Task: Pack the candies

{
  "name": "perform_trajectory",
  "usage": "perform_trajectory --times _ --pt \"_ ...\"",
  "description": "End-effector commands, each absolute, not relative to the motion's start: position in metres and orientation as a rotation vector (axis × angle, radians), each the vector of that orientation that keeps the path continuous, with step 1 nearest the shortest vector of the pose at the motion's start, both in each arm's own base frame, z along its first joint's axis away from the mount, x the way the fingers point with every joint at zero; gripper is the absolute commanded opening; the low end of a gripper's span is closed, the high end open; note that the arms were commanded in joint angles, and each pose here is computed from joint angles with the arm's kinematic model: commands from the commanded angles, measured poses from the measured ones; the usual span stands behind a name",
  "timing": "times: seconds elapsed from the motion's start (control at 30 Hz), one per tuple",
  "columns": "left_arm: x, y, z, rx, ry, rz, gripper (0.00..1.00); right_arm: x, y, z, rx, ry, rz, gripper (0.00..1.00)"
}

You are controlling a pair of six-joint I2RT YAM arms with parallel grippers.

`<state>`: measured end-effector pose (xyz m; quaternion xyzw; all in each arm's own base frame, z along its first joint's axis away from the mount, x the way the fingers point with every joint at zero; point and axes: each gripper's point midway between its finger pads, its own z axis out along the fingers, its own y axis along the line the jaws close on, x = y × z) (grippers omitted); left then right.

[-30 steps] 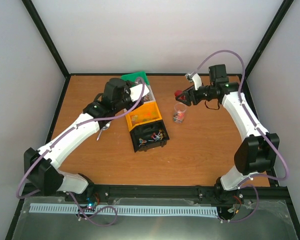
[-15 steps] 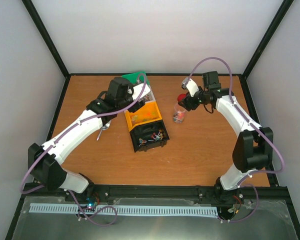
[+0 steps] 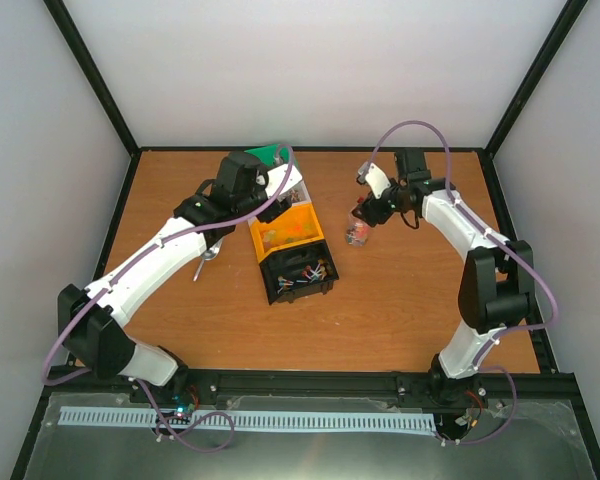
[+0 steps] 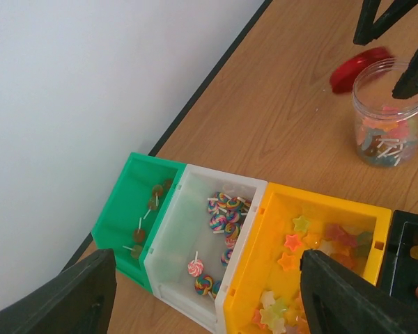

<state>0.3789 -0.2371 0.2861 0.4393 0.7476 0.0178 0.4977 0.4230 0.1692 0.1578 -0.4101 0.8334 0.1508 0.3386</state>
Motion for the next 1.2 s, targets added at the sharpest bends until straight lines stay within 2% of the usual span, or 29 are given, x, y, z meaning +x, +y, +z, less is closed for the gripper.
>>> perform_trajectory --times 0.0,0.23,0.43,0.63,0.77,0.83,1.0,1.17 --pt "0.382 -0.237 0.3 1.032 1.802 0.035 0.74 0.419 0.173 0.144 -1.11 2.173 0.383 0.73" --pt "0.381 -0.235 0.3 1.032 1.802 0.038 0.74 0.415 0.173 0.142 -1.102 2.185 0.392 0.74" --pt "0.377 -0.238 0.298 1.03 1.829 -0.002 0.74 0.422 0.177 0.184 -0.997 2.168 0.498 0.81" --pt "0.366 -0.245 0.291 1.073 1.876 -0.093 0.74 0.447 0.147 0.224 -0.828 2.119 0.657 0.83" --pt "0.358 -0.259 0.281 1.128 1.935 -0.218 0.75 0.476 0.119 0.203 -0.723 2.215 0.653 0.81" --pt "0.357 -0.263 0.276 1.138 1.962 -0.246 0.75 0.495 0.099 0.181 -0.663 2.281 0.586 0.77" --pt "0.358 -0.266 0.267 1.167 1.986 -0.257 0.75 0.527 0.071 0.134 -0.623 2.384 0.408 0.66" --pt "0.361 -0.265 0.259 1.172 2.011 -0.248 0.74 0.548 0.059 0.105 -0.608 2.436 0.323 0.62"
